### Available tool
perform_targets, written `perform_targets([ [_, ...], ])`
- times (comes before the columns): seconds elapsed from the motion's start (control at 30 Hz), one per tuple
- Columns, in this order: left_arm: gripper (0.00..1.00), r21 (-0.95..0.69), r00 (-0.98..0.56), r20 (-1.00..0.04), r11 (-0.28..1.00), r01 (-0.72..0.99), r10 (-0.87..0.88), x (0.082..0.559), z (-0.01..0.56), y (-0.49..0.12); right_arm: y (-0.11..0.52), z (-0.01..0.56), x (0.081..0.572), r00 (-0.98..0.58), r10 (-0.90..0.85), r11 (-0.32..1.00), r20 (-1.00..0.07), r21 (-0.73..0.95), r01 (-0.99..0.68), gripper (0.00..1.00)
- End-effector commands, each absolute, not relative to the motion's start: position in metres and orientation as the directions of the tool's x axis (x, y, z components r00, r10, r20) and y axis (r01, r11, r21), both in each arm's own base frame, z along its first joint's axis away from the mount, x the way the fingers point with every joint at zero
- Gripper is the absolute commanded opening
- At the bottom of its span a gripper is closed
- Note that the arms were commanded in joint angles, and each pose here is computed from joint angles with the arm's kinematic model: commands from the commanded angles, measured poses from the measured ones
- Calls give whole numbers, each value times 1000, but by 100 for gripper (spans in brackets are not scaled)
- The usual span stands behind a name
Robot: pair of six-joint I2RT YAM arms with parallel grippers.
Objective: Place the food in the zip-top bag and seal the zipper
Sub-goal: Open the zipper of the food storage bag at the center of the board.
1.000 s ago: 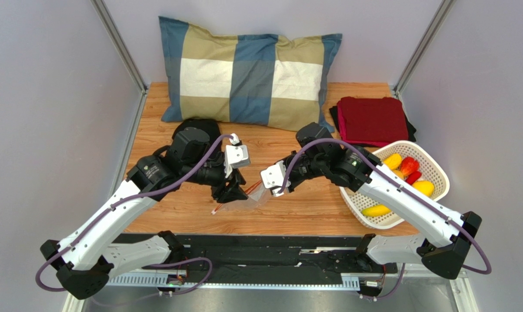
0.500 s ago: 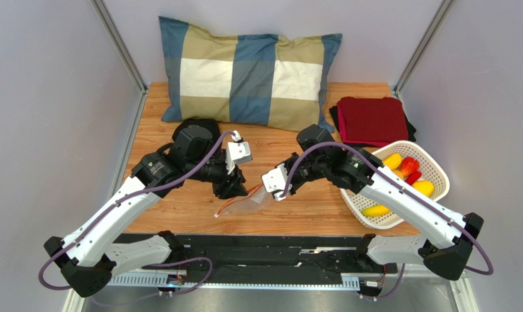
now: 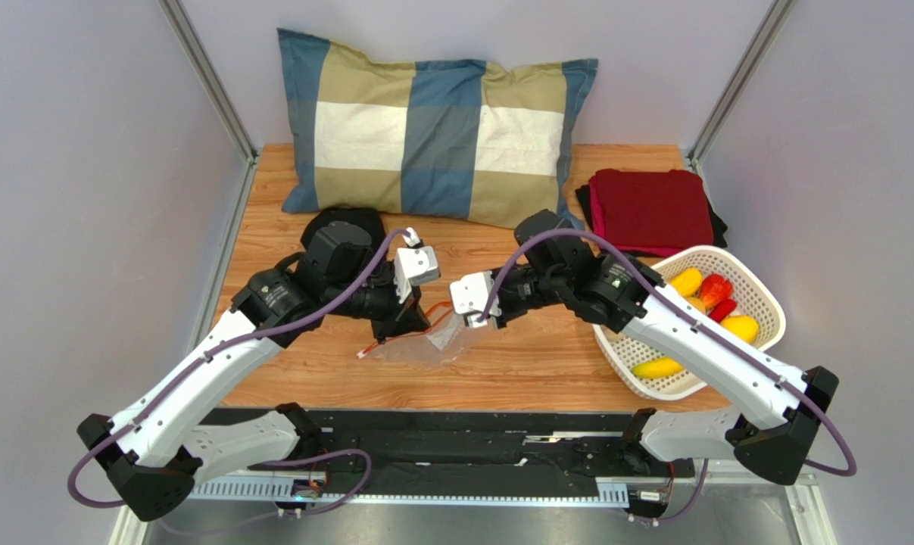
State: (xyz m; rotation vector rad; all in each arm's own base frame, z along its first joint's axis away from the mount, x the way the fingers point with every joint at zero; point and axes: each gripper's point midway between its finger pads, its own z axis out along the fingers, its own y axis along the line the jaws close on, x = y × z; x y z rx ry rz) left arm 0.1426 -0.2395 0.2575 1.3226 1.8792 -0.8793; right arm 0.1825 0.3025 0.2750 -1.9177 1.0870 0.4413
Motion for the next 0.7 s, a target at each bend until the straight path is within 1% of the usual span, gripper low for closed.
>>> perform_targets([
  [0.0, 0, -254, -406, -817, 377, 891, 410, 149, 263, -236, 329, 306, 230, 382, -490, 30, -784, -453, -891, 21],
  [0.03, 0, -307, -478, -797, 434, 847, 369, 155, 260, -232, 335, 328, 234, 300, -450, 106, -841, -384, -917, 30],
  [0.07, 0, -324, -516, -784, 482, 814, 345, 162, 253, -227, 340, 324, 242, 239, -453, 137, -859, -332, -933, 41],
  [0.1, 0, -314, -549, -782, 573, 757, 296, 181, 251, -212, 342, 332, 243, 196, -437, 170, -878, -295, -940, 56],
  [0.13, 0, -325, -582, -770, 626, 709, 259, 189, 248, -205, 341, 339, 243, 169, -421, 193, -891, -271, -943, 61],
  [0.17, 0, -313, -594, -769, 672, 672, 236, 197, 247, -197, 340, 339, 244, 110, -412, 235, -905, -222, -946, 65],
  [0.2, 0, -265, -595, -775, 747, 610, 212, 211, 245, -182, 336, 343, 243, 82, -398, 258, -914, -197, -946, 70],
  [0.23, 0, -233, -599, -777, 797, 557, 191, 220, 245, -172, 333, 347, 242, 49, -380, 280, -924, -166, -946, 70],
  [0.27, 0, -202, -601, -781, 843, 498, 168, 228, 245, -162, 329, 349, 241, -56, -339, 321, -939, -60, -945, 72],
  [0.3, 0, -159, -606, -781, 888, 432, 155, 239, 241, -150, 325, 352, 239, -101, -312, 339, -945, -11, -941, 72],
  [0.33, 0, -178, -624, -772, 901, 396, 121, 241, 240, -150, 324, 353, 238, -168, -285, 359, -944, 58, -932, 73],
  [0.37, 0, -191, -632, -769, 909, 371, 96, 244, 241, -150, 323, 354, 236, -290, -235, 386, -928, 185, -904, 73],
  [0.4, 0, -209, -656, -751, 913, 350, 80, 248, 237, -154, 323, 351, 234, -378, -204, 398, -903, 277, -875, 71],
  [0.43, 0, -243, -670, -741, 913, 328, 43, 250, 239, -161, 325, 354, 235, -424, -159, 396, -891, 336, -854, 70],
  [0.47, 0, -246, -687, -726, 918, 310, 37, 255, 234, -167, 322, 338, 237, -504, -136, 408, -853, 416, -813, 70],
  [0.5, 0, -251, -691, -723, 929, 272, 7, 259, 234, -169, 325, 341, 237, -601, -61, 411, -797, 529, -743, 68],
  [0.53, 0, -266, -677, -736, 917, 298, 6, 262, 242, -184, 325, 335, 235, -650, -50, 400, -758, 582, -708, 67],
  [0.57, 0, -274, -696, -718, 913, 303, 16, 265, 236, -195, 323, 321, 238, -712, -37, 416, -701, 637, -649, 66],
  [0.6, 0, -304, -710, -705, 906, 296, -5, 267, 237, -206, 324, 319, 239, -757, -6, 409, -653, 689, -598, 66],
  [0.63, 0, -318, -705, -709, 898, 305, -12, 270, 244, -216, 324, 310, 242, -791, 5, 417, -612, 720, -555, 66],
  [0.67, 0, -313, -721, -692, 892, 325, 20, 270, 236, -233, 321, 305, 248, -813, 26, 428, -581, 742, -517, 66],
])
